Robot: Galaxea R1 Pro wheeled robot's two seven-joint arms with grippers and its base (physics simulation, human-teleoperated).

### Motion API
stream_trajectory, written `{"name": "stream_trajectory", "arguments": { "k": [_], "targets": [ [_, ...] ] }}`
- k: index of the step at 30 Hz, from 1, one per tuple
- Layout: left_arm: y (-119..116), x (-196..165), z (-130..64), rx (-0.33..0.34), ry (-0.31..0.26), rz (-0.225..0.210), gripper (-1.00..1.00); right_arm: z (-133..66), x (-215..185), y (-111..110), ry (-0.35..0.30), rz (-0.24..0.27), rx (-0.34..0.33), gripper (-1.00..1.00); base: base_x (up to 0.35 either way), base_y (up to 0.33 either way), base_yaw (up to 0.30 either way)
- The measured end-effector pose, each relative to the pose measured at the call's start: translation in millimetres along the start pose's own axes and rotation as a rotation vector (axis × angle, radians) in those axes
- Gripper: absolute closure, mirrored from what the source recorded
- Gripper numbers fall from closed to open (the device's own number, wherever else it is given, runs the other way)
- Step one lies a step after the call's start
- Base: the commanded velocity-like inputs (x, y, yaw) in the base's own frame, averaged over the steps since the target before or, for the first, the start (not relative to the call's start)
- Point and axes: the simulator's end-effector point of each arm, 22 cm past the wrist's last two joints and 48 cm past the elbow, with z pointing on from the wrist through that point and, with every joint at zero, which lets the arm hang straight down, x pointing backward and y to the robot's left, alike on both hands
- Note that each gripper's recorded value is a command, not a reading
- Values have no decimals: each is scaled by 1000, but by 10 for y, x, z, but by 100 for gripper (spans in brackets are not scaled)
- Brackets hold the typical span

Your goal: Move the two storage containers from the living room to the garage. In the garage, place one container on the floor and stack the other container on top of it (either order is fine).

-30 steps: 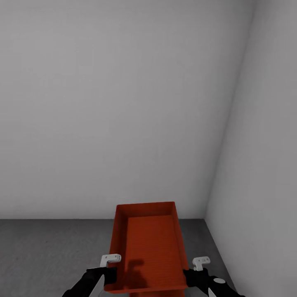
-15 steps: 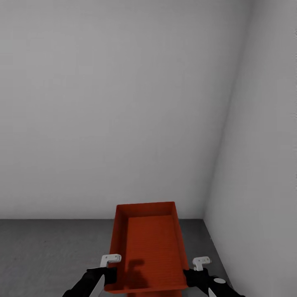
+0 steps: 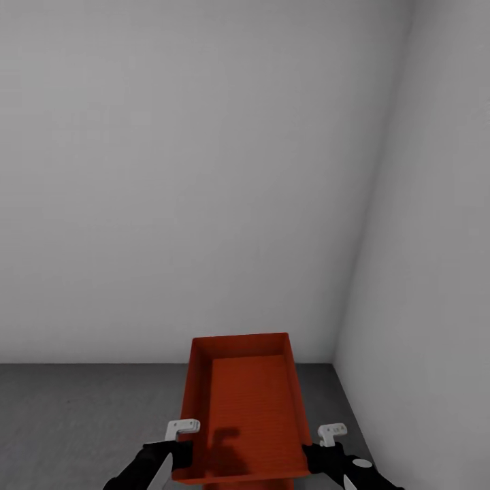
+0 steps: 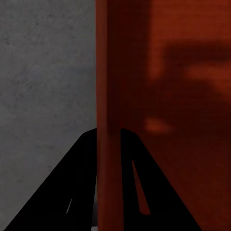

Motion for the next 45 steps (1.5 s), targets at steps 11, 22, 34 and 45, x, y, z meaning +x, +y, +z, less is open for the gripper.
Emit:
{"name": "stream_trajectory", "arguments": {
  "k": [11, 22, 34, 45],
  "targets": [
    [-4, 0, 3, 0, 1, 0, 100, 2, 1, -5, 0, 0, 0, 100, 190, -13, 0],
    [-4, 0, 4, 0, 1, 0, 100, 3, 2, -5, 1, 0, 0, 100, 2, 0, -184],
    [-8, 2, 2, 0, 0, 0, 100, -1, 1, -8, 0, 0, 0, 100, 49, -68, -8],
    [-11, 3, 4, 0, 1, -1, 100, 1, 3, -12, 1, 0, 0, 100, 36, -50, 61]
  ]
}}
